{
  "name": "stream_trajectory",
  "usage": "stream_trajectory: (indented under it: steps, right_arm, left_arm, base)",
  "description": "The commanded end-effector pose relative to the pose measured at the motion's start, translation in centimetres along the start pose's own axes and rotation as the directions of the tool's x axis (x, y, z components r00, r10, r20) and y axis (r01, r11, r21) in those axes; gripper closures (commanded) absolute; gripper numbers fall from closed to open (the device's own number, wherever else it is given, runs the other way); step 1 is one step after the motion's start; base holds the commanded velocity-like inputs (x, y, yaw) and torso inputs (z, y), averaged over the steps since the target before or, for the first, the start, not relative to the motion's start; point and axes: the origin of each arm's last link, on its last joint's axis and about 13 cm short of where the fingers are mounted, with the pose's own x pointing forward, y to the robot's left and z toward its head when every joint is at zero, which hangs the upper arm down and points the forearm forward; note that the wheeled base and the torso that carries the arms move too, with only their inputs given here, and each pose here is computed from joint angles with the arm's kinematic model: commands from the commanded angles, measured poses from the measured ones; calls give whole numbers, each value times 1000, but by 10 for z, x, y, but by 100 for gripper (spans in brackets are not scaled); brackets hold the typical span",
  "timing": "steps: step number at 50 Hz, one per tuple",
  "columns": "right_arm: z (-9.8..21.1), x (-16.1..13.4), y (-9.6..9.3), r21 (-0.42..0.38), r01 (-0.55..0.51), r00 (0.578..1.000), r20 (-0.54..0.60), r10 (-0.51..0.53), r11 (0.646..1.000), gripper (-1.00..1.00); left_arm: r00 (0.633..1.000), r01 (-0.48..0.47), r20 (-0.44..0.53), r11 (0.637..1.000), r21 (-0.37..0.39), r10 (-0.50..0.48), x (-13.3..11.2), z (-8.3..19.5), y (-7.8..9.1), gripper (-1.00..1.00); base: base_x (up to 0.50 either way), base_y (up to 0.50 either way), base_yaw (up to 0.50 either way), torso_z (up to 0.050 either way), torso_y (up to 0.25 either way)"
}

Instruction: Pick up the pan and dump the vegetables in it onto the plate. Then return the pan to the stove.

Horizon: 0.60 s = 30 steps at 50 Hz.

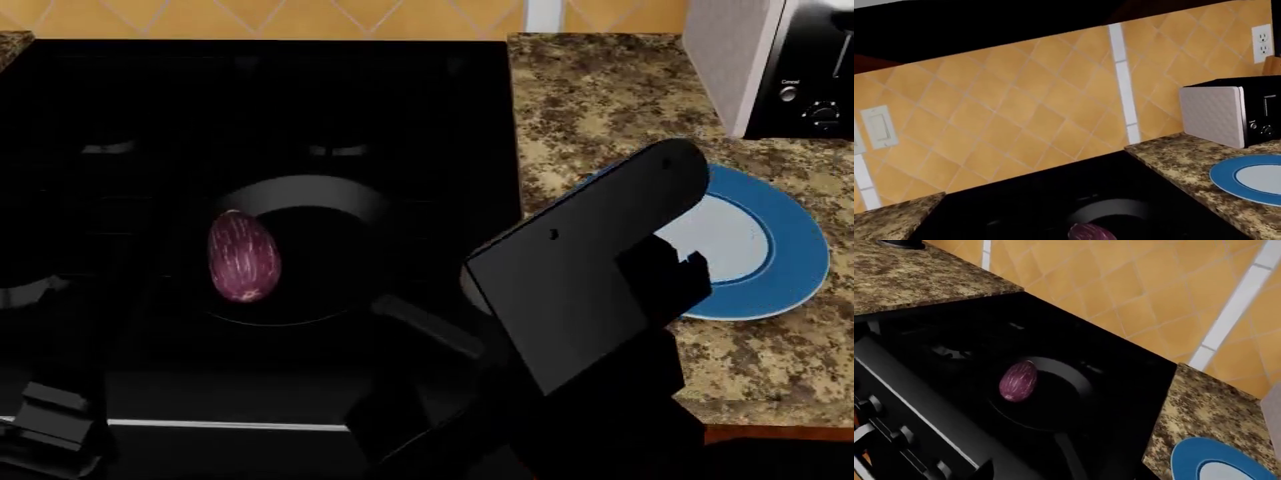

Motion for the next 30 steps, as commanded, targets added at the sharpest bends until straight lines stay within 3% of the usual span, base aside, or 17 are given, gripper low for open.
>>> stream_trajectory:
  steps: [1,17,30]
  right_arm:
    - [-5,8,-4,8,-34,999,-41,34,999,-100]
    - [-13,40,-8,-20,-87,987,-135,84,996,-100]
    - [-10,63,-21,-67,-72,981,-183,58,995,-100]
  left_arm:
    - [1000,7,-6,1000,-6,-7,-1,-2,-1,-100]
    - [1000,-1,3,1000,-13,1,-3,-1,0,-100]
    - [1000,3,-1,1000,-15,-3,-5,-2,0,-100]
  base:
    - [0,0,0,0,0]
    - [0,0,0,0,0]
    - [0,0,0,0,0]
